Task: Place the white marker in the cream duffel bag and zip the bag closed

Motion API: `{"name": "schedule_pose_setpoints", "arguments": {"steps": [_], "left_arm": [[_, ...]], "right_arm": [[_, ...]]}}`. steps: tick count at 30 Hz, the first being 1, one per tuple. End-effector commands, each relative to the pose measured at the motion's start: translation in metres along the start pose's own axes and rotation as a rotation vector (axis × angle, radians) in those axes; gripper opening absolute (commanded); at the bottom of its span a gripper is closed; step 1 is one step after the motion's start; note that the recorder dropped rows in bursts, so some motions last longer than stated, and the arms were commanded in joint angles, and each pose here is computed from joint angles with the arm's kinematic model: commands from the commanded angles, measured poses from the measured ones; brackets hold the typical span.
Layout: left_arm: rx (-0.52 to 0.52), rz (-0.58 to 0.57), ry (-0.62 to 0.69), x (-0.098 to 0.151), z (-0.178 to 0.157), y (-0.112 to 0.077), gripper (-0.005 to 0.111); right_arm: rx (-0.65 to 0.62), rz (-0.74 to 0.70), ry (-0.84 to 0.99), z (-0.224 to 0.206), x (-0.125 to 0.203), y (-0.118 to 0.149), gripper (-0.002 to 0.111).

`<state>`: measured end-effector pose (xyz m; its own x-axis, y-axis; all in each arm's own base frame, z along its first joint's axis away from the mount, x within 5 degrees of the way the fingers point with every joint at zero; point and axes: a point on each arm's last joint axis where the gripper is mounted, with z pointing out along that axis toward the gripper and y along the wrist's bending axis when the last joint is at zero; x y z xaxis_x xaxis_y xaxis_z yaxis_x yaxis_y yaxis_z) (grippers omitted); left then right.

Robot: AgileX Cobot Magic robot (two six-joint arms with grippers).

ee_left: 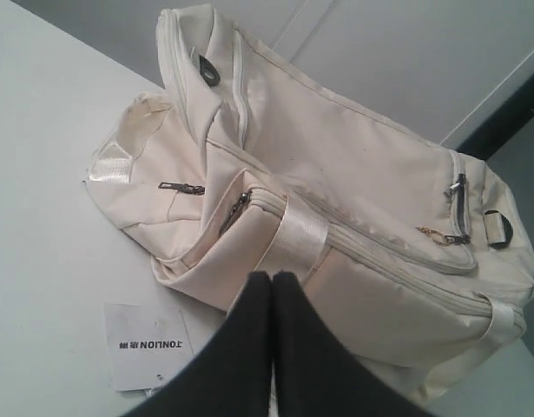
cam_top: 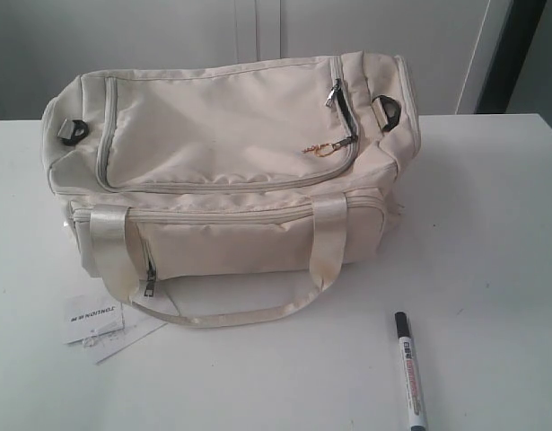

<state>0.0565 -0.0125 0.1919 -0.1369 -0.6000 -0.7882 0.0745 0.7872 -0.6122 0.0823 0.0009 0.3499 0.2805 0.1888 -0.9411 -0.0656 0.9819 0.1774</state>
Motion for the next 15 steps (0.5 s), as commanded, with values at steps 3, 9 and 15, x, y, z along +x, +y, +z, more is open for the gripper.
{"name": "schedule_pose_setpoints", "arguments": {"steps": [3, 9, 15], "left_arm": [[0.01, -0.023, 0.005, 0.0, 0.0, -0.001, 0.0], [0.013, -0.013, 0.028, 0.002, 0.0, -0.002, 0.0], [0.013, -0.003, 0.036, 0.002, 0.0, -0.002, 0.0]], "right_arm": [[0.001, -0.112, 0.298, 0.054, -0.013, 0.007, 0.0], [-0.014, -0.165, 0.543, 0.103, -0.012, 0.01, 0.0], [-0.041, -0.208, 0.808, 0.151, 0.008, 0.01, 0.0]]}}
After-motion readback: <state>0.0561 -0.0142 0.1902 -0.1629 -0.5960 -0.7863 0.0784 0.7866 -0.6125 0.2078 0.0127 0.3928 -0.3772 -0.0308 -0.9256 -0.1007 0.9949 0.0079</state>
